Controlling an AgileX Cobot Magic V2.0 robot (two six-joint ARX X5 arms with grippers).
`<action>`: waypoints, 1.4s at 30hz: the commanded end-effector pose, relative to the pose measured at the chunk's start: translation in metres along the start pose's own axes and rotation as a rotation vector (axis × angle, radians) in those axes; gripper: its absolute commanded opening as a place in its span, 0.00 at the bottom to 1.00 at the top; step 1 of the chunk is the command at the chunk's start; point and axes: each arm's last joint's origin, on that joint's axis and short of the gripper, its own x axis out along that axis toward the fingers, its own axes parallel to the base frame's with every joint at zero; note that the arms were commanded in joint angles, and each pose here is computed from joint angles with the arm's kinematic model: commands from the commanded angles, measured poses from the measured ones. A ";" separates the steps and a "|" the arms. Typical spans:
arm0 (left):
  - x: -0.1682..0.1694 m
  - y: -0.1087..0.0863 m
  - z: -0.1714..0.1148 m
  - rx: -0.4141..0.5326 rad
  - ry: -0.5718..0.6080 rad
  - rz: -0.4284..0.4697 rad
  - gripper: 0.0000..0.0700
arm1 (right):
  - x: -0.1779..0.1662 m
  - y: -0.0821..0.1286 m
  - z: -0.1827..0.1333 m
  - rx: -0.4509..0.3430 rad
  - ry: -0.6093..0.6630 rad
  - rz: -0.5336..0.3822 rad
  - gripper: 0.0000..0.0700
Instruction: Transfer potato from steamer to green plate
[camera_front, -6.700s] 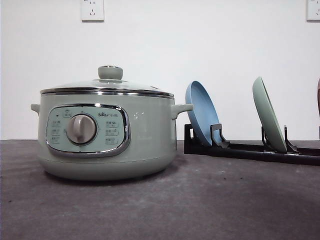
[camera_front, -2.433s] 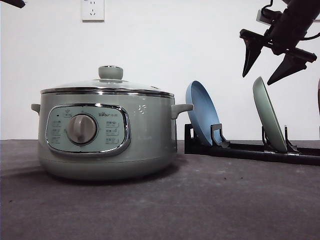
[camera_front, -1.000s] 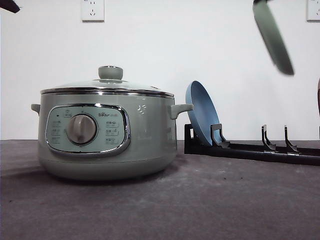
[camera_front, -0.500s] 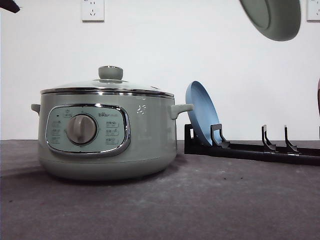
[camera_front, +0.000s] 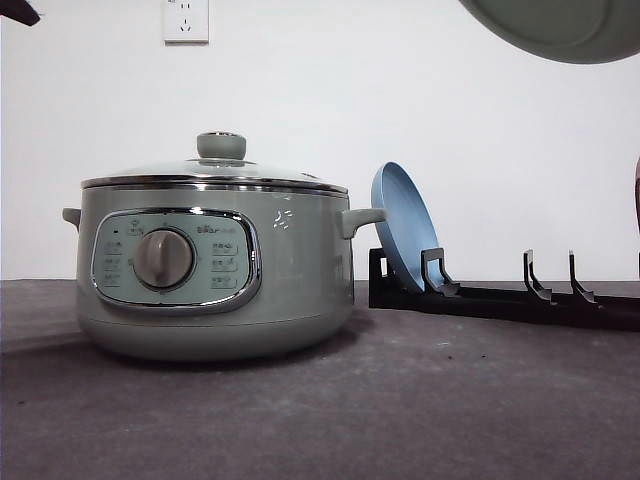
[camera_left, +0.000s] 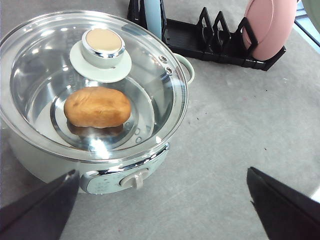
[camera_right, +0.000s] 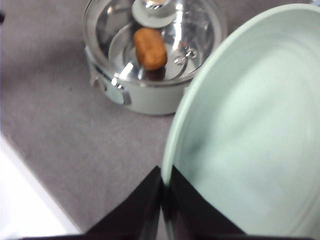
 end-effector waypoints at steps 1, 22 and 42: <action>-0.003 -0.002 0.006 0.024 -0.023 -0.011 1.00 | 0.007 0.010 -0.002 0.007 0.023 -0.012 0.01; -0.003 -0.002 0.006 0.023 -0.022 -0.011 1.00 | 0.168 0.076 -0.113 -0.022 0.390 -0.132 0.01; -0.003 -0.002 0.006 0.025 -0.022 -0.011 1.00 | 0.229 0.093 -0.129 -0.031 0.490 -0.140 0.28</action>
